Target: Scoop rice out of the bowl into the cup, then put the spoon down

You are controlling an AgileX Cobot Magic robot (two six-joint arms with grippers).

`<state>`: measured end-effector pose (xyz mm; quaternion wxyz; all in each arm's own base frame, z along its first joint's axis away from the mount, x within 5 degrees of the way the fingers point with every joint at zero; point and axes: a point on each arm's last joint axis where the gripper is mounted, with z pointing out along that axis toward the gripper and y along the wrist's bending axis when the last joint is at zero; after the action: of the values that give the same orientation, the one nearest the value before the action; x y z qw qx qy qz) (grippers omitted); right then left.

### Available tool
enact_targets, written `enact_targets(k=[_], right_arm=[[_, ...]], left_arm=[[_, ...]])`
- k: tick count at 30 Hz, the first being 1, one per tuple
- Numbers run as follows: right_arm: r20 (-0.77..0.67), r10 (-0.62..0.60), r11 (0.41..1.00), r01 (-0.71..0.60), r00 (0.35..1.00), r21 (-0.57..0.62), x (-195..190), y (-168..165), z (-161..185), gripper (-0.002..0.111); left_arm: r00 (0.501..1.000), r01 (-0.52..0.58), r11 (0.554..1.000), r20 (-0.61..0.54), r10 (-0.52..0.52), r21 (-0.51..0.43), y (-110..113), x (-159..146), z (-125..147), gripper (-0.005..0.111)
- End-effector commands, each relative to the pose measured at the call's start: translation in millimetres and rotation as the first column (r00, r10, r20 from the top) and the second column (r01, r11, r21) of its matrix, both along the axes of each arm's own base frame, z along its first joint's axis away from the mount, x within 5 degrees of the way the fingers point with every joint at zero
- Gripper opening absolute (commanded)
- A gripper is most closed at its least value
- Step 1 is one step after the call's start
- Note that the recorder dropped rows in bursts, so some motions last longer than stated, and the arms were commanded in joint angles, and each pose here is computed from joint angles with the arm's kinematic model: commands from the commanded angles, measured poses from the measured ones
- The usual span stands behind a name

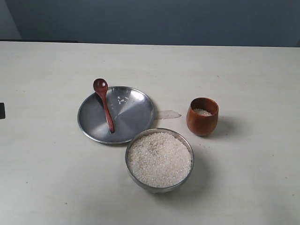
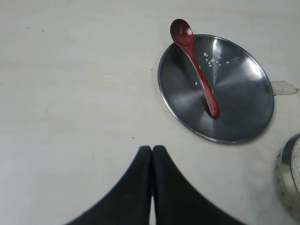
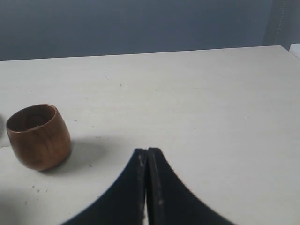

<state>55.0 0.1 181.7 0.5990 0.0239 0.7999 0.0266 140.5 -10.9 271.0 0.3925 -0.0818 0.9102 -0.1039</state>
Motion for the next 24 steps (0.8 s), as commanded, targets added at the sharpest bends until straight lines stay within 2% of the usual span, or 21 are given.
enact_targets(k=[1, 24], right_arm=[[0.018, 0.006, 1.000, -0.006, 1.000, -0.024, 0.0, 0.1, 0.3, 0.000], [0.019, 0.026, 0.998, -0.025, 0.999, -0.052, 0.0, 1.1, 0.3, 0.000]], left_arm=[[1.000, -0.002, 1.000, 0.012, 0.002, 0.011, 0.9, 1.1, 1.7, 0.000], [1.000, -0.002, 1.000, 0.012, 0.002, 0.011, 0.9, 1.1, 1.7, 0.000]])
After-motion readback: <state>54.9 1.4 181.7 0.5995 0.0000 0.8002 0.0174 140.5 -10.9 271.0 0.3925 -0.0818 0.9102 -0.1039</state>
